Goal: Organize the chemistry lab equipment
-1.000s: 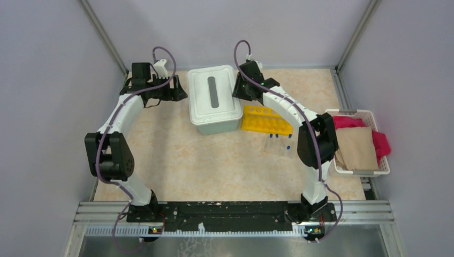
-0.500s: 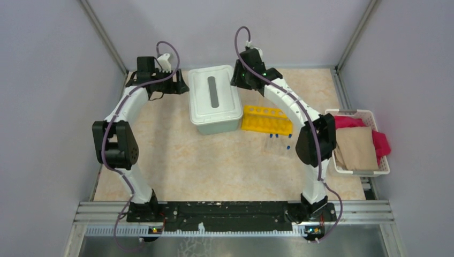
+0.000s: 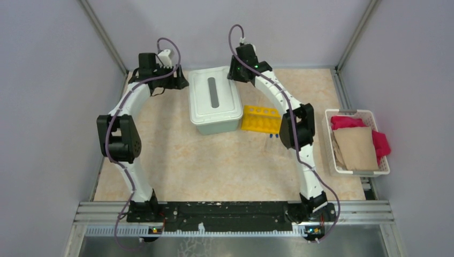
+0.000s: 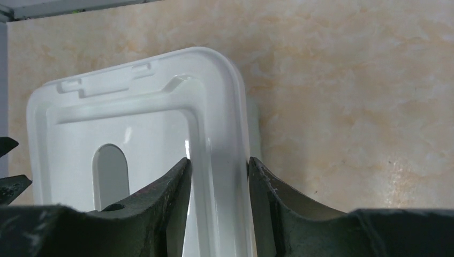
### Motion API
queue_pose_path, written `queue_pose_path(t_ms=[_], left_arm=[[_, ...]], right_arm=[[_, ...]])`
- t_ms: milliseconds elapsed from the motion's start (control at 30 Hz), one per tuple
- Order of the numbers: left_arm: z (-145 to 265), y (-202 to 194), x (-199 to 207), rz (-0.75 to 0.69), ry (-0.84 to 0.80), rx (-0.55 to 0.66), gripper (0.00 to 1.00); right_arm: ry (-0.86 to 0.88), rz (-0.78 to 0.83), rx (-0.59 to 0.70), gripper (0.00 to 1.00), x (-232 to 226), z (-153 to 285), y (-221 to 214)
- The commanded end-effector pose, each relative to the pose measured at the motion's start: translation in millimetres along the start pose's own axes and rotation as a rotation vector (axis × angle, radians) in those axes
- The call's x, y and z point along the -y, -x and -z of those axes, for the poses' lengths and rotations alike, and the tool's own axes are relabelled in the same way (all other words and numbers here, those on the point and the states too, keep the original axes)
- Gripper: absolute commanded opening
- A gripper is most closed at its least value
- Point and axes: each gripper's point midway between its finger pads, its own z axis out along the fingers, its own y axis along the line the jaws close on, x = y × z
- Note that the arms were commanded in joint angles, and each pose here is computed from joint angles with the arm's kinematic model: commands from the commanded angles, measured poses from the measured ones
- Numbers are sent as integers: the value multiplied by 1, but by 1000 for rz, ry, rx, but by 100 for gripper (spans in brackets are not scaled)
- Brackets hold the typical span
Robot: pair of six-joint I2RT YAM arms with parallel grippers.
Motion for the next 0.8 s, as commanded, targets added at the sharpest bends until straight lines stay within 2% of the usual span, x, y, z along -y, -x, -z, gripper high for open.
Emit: queue_pose_path(t_ms=[0, 400, 467, 533, 567, 767], left_arm=[[-11, 15, -4, -43, -1, 49, 77], [-28, 2, -16, -43, 22, 19, 78], [-22, 5, -18, -44, 40, 19, 83], [-9, 16, -18, -54, 65, 40, 96], [-1, 23, -16, -59, 74, 54, 99], [64, 65, 3, -81, 80, 149, 99]], right_arm=[[15, 6, 0, 41, 4, -8, 5], [-2, -1, -16, 39, 19, -15, -5], [24, 7, 23, 47, 12, -4, 9], [36, 15, 74, 60, 5, 11, 28], [45, 20, 111, 67, 0, 24, 41], [93, 47, 275, 98, -22, 99, 95]])
